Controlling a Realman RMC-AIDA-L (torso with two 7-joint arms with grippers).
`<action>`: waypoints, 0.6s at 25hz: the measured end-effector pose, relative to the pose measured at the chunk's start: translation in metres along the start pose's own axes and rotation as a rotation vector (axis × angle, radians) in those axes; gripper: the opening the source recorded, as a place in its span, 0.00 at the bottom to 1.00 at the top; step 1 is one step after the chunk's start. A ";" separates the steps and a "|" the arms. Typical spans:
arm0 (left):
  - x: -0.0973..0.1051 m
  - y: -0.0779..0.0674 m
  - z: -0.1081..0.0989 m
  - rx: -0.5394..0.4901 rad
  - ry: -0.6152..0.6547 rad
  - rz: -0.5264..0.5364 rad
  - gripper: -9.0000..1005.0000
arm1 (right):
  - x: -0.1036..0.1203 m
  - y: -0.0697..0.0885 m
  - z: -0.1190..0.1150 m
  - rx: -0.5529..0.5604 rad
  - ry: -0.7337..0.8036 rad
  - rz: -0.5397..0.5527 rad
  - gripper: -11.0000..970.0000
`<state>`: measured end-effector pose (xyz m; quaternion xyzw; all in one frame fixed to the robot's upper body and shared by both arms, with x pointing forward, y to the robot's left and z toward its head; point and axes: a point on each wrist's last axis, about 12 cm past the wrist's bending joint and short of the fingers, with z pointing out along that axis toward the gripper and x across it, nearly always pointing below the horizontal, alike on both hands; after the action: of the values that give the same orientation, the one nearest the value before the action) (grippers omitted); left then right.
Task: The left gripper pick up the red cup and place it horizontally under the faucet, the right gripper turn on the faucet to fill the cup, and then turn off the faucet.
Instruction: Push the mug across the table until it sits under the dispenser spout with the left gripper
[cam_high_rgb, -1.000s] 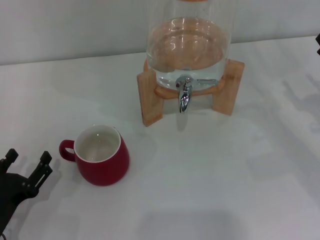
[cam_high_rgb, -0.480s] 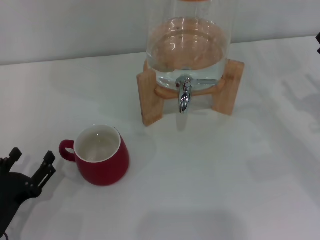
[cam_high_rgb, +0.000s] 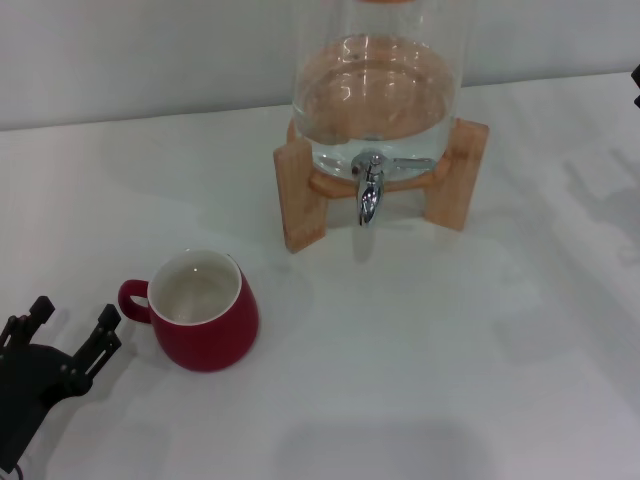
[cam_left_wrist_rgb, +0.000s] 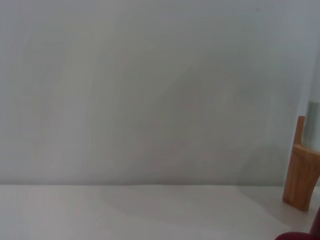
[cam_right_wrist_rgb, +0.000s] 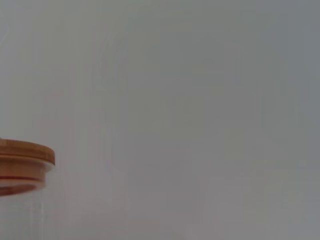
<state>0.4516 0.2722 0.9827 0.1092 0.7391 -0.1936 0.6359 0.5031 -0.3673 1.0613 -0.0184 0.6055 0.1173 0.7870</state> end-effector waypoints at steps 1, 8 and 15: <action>0.000 0.000 0.000 0.000 0.000 0.000 0.87 | 0.000 0.000 0.000 -0.001 -0.001 0.000 0.80; 0.001 -0.001 0.000 0.012 0.007 0.005 0.87 | -0.001 0.001 0.000 -0.009 -0.013 0.001 0.80; 0.001 -0.001 0.000 0.013 0.009 0.006 0.86 | -0.001 0.003 0.000 -0.019 -0.011 0.001 0.80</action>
<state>0.4512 0.2715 0.9821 0.1164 0.7405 -0.1957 0.6323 0.5024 -0.3648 1.0626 -0.0250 0.6002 0.1237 0.7899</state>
